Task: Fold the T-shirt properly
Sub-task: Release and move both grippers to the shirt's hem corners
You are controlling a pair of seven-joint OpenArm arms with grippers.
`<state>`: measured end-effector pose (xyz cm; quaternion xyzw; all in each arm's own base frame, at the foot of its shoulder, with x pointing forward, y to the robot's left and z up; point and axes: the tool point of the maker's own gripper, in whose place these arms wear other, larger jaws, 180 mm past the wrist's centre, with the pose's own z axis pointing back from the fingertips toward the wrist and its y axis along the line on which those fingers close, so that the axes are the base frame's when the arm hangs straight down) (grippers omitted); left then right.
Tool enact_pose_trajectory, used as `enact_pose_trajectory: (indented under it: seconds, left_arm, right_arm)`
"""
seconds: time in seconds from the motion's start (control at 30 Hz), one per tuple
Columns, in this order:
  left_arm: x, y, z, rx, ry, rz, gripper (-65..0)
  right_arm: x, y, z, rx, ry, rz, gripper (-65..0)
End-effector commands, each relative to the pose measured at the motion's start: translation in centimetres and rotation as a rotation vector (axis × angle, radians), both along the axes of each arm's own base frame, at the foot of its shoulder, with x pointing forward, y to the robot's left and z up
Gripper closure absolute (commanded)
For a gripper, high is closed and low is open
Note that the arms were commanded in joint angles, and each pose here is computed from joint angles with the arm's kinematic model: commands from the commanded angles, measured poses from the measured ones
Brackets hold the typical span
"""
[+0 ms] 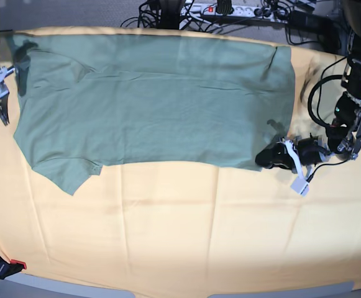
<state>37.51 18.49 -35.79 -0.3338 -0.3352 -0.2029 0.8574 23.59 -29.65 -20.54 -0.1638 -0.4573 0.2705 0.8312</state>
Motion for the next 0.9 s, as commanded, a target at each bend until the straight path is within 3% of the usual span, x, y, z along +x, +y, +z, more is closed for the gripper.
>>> enact_pose_trajectory:
  seconds: [0.0,0.4,0.67,0.87]
  left_arm:
    - [1.3,0.9,1.4,0.026,-0.040,0.011,0.0]
    - [2.9,-0.2,3.1,0.010,-0.086,-0.001,0.0]
    - [3.0,-1.6,2.9,-0.016,-0.086,-0.016,0.0]
    - [3.0,-2.1,2.9,-0.024,-0.085,-0.021,0.0]
  right_arm:
    - [0.7,-0.6,0.8,0.016,-0.041,-0.016,-34.9]
    - [7.8,-5.3,-7.4,0.481,0.002,-0.145,-34.9]
    - [14.3,-4.9,-10.7,0.689,0.090,-0.194,-34.9]
    - [16.7,-3.6,-13.2,0.779,0.192,-0.202,-34.9]
